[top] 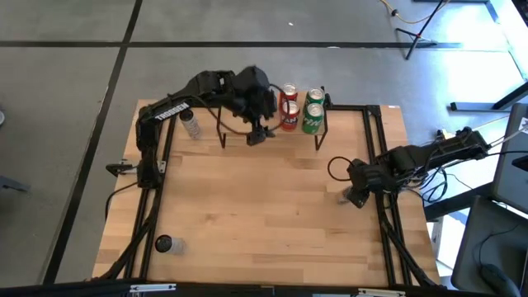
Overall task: Place canned beverage on shelf
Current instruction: Put the blue soda can on the shelf aligned with the other blue soda can
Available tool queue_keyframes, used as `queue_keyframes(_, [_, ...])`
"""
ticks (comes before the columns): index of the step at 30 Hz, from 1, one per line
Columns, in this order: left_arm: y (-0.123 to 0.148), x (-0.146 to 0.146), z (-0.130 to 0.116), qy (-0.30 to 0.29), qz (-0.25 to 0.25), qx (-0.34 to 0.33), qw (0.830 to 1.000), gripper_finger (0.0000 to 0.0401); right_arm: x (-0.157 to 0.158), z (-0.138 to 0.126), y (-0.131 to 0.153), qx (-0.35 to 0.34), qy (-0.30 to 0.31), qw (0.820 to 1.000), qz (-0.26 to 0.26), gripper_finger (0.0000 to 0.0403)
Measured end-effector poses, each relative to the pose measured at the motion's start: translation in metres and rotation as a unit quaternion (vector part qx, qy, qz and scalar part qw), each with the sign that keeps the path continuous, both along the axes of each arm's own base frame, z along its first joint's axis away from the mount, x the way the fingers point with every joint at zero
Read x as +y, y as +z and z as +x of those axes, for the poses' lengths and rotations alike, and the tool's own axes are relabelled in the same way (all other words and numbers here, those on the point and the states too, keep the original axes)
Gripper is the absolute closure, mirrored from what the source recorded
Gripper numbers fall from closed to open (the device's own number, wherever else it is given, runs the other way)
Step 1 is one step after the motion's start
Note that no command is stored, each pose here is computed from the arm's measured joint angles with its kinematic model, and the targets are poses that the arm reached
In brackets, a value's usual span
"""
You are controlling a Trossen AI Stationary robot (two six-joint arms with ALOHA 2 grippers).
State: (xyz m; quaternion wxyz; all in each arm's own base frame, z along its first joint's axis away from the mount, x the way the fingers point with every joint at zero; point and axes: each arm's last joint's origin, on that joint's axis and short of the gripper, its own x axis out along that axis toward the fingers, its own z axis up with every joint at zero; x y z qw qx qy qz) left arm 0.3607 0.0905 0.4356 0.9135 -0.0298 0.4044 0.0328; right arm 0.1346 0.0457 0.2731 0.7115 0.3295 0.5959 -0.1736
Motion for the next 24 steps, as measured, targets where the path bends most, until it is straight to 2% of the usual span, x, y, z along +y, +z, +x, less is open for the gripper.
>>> queue_keyframes(4, [-0.005, -0.032, 0.012, -0.014, -0.022, 0.002, 1.0, 0.0085, 0.001, 0.008, 0.011, -0.053, 0.037, 0.997, -0.029, 0.0204])
queue_keyframes(8, [-0.025, -0.068, 0.028, -0.001, -0.032, 0.019, 0.999, 0.0085, 0.005, 0.021, 0.01, -0.077, 0.092, 0.992, -0.036, 0.0204])
queue_keyframes(12, [-0.05, -0.116, 0.04, 0.004, -0.047, 0.026, 0.999, 0.0085, 0.013, 0.038, -0.002, -0.059, 0.163, 0.984, -0.031, 0.0204])
queue_keyframes(16, [-0.077, -0.163, 0.037, 0.026, -0.051, 0.07, 0.996, 0.0085, 0.019, 0.054, -0.021, -0.006, 0.216, 0.976, -0.026, 0.0204])
queue_keyframes(20, [-0.103, -0.2, 0.028, 0.064, -0.05, 0.101, 0.992, 0.0085, 0.024, 0.067, -0.034, 0.027, 0.239, 0.971, -0.013, 0.0204])
queue_keyframes(24, [-0.117, -0.227, 0.023, 0.09, -0.054, 0.089, 0.99, 0.0085, 0.027, 0.075, -0.033, 0.035, 0.245, 0.969, -0.017, 0.0204])
